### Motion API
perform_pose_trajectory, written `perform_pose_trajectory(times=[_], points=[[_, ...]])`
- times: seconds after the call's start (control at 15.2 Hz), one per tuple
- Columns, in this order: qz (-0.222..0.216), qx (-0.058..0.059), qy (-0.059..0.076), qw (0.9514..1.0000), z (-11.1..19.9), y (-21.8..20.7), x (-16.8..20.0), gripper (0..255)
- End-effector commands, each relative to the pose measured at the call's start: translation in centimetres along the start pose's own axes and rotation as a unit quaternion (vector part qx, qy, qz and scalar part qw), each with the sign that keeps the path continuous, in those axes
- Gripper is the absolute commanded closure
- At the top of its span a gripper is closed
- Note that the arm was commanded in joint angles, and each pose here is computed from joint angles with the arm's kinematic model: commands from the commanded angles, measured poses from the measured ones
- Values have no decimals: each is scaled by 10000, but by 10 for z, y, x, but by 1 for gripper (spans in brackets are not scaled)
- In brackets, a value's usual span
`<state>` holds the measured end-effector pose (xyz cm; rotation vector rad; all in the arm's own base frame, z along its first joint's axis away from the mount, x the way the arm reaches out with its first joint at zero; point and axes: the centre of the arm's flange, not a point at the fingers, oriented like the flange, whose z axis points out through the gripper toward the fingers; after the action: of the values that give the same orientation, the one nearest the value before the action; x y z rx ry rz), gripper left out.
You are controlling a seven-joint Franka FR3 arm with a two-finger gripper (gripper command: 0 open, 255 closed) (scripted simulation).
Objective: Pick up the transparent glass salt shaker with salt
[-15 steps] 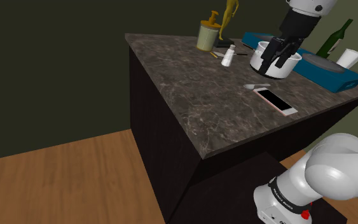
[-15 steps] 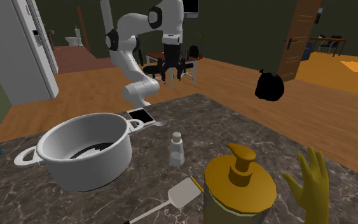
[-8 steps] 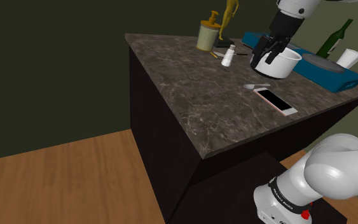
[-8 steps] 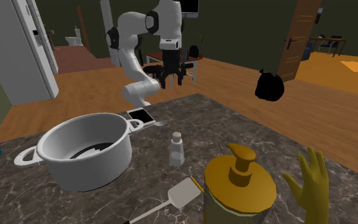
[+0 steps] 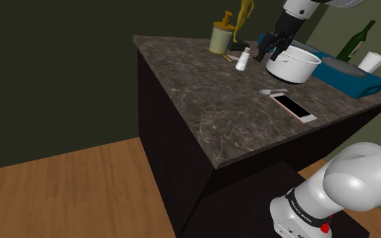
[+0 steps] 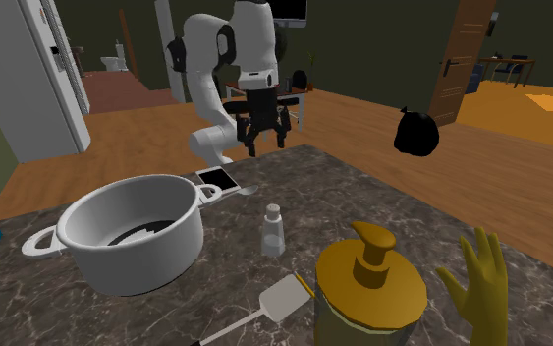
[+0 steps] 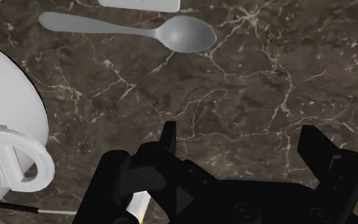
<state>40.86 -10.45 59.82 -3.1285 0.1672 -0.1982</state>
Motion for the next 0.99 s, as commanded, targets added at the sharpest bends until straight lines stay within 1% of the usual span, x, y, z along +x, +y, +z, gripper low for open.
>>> perform_pose_trajectory(times=[0.0, 0.46, 0.86, 0.92], points=[[28, 62, 84, 9999, 8, 19, 18, 0], [125, 299, 353, 9988, 30, 77, 83, 0], [209, 501, 584, 9968, 49, 127, 139, 0], [217, 521, 606, 9966, 51, 132, 144, 0]])
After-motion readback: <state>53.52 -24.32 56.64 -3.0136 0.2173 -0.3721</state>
